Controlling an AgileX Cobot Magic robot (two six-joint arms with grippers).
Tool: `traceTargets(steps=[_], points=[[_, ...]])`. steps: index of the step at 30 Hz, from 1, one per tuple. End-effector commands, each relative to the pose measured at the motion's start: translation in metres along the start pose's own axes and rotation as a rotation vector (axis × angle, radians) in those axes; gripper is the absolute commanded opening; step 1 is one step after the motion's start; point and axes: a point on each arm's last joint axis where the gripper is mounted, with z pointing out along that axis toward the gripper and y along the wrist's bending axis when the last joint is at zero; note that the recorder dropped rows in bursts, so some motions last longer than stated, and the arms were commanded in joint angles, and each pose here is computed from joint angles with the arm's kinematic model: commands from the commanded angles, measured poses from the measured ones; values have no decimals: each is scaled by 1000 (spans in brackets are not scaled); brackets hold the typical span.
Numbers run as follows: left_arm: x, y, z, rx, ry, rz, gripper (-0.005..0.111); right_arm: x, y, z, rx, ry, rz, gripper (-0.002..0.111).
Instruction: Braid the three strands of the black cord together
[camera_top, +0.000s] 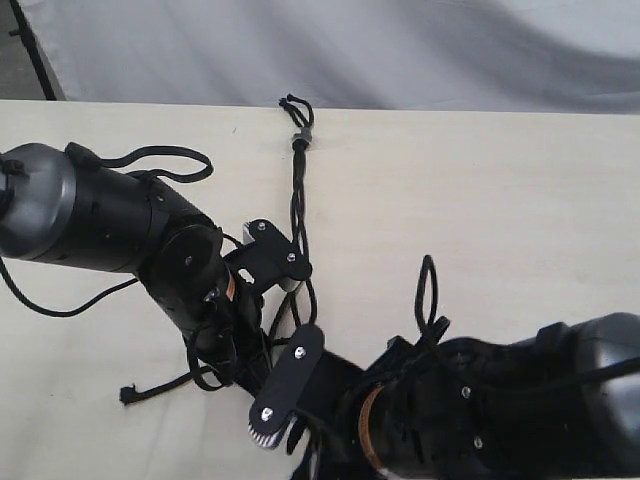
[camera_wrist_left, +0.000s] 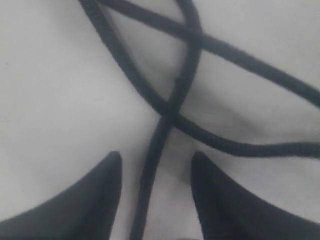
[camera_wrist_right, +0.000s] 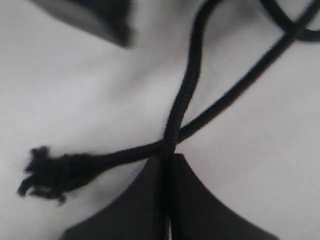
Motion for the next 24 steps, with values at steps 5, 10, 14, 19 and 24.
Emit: traceTargets(steps=[5,10,14,19,24], points=[[0,-2,-45,-1,-94,-81,52,11,19,2,-11,61,-58,0],[7,-3,-96,-5,-172,-130,52,6,13,-13,20,25,-72,0],[17,-5,-128,-17,-280,-144,52,3,12,-19,23,-5,-73,0],[37,-8,-158,-37,-474,-142,51,3,12,-19,23,-5,-48,0],[64,-13,-186,-50,-607,-139,33,4,12,-19,26,-3,75,11]])
